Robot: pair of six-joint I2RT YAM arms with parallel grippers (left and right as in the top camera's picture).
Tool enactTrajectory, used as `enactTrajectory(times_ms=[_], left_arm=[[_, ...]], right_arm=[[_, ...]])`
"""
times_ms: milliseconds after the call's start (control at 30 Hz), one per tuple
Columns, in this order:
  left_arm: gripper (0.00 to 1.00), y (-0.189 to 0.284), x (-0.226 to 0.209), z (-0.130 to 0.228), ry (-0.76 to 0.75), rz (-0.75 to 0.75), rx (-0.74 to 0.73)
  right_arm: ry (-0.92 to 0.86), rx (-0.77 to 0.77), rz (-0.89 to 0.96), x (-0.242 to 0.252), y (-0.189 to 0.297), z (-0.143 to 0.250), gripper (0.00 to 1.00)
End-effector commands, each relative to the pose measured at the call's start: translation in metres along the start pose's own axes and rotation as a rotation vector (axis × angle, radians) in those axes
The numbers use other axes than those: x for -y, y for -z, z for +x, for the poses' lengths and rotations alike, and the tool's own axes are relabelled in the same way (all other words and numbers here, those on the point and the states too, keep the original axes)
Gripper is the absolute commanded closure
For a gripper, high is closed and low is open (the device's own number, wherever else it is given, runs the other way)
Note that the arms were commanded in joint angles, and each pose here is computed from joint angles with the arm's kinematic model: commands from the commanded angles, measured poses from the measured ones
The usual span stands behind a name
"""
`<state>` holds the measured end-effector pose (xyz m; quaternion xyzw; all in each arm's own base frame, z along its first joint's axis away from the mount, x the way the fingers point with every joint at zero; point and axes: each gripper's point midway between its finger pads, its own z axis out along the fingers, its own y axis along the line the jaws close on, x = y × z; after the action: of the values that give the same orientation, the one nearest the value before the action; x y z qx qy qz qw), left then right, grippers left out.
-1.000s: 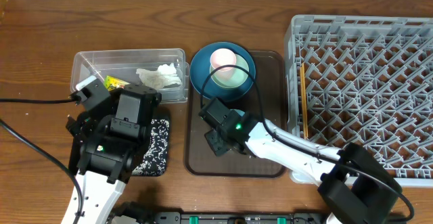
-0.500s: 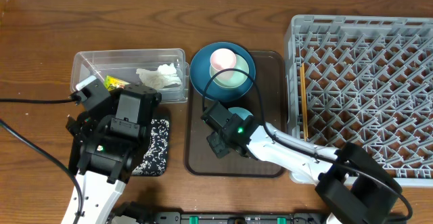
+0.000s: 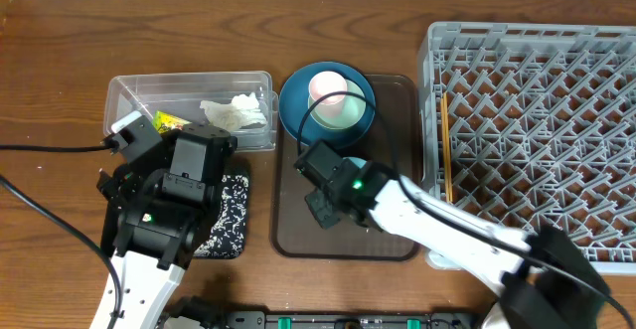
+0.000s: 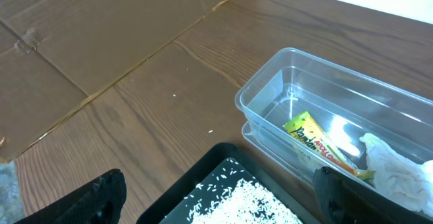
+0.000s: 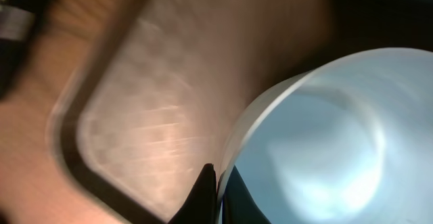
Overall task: Sort waste into correct bins and load items into the dishwasher rack
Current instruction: 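Lift the light-blue plate with the right gripper toward the dish rack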
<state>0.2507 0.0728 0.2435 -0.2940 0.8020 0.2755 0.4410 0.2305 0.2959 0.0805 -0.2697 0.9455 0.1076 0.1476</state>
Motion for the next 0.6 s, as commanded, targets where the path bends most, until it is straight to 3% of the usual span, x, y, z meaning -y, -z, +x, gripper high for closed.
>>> enactTrajectory(times_ms=[0,300,567], left_arm=[[0.09,0.002,-0.005,-0.008,0.006,-0.021,0.022],[0.09,0.002,-0.005,-0.008,0.006,-0.021,0.022],[0.09,0.002,-0.005,-0.008,0.006,-0.021,0.022]], right_arm=[[0.027,0.19,-0.067,-0.013,0.063,-0.042,0.99],[-0.037,0.531,-0.086,0.066,0.185,-0.083,0.99],[-0.13,0.699,-0.236,0.144,0.236,-0.091,0.99]])
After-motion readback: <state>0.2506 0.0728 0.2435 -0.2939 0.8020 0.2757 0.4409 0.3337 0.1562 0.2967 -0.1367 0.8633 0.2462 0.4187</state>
